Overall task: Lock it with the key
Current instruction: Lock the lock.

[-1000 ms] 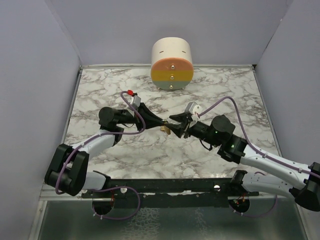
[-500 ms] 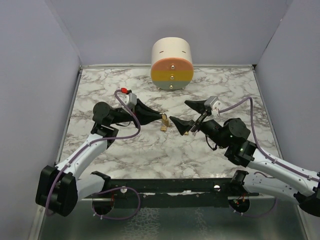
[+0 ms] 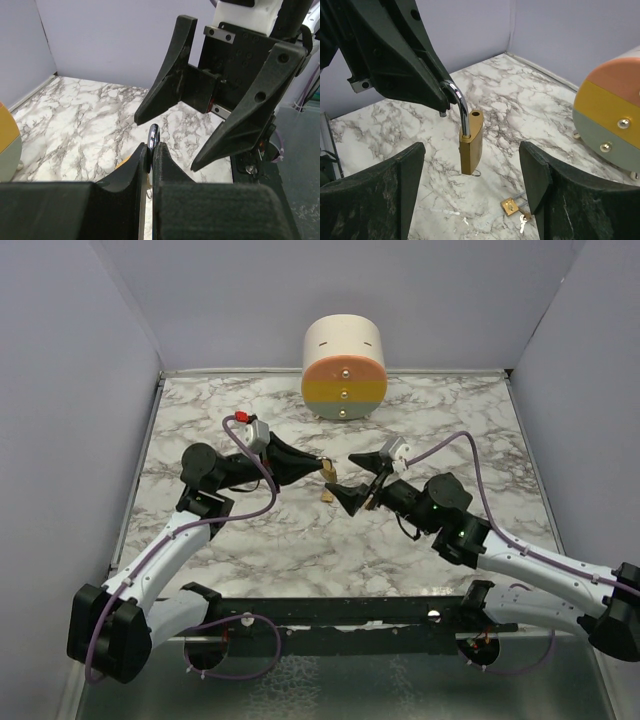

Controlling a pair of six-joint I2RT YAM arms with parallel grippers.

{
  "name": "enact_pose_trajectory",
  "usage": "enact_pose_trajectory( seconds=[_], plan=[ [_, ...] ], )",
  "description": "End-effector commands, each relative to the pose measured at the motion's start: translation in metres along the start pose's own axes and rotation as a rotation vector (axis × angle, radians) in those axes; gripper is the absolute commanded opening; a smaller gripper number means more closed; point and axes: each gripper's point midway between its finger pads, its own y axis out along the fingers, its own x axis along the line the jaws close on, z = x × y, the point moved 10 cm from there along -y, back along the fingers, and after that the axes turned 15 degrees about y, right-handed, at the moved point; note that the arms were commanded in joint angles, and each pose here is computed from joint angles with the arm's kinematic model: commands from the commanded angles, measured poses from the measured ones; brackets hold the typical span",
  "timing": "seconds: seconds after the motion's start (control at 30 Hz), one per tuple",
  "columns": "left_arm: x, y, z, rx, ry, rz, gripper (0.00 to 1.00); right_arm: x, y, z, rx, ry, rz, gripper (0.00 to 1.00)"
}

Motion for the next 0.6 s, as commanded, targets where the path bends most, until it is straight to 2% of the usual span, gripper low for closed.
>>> enact_pose_trajectory(
  seconds=[0.0, 0.43, 0.57],
  plan=[
    [0.0, 0.006, -0.027, -0.066, 0.074, -0.02, 0.0, 0.004, 0.008, 0.005, -0.018, 0.01, -0.056, 0.76],
    [-0.006, 0.015, -0.029, -0.072, 0.057, 0.006, 0.0, 0.001, 0.026, 0.016, -0.017, 0.005, -0.042, 0.61],
    [-0.006, 0.015, -0.028, -0.067, 0.056, 0.003, 0.0, 0.001, 0.026, 0.013, -0.049, 0.013, -0.025, 0.52]
  ],
)
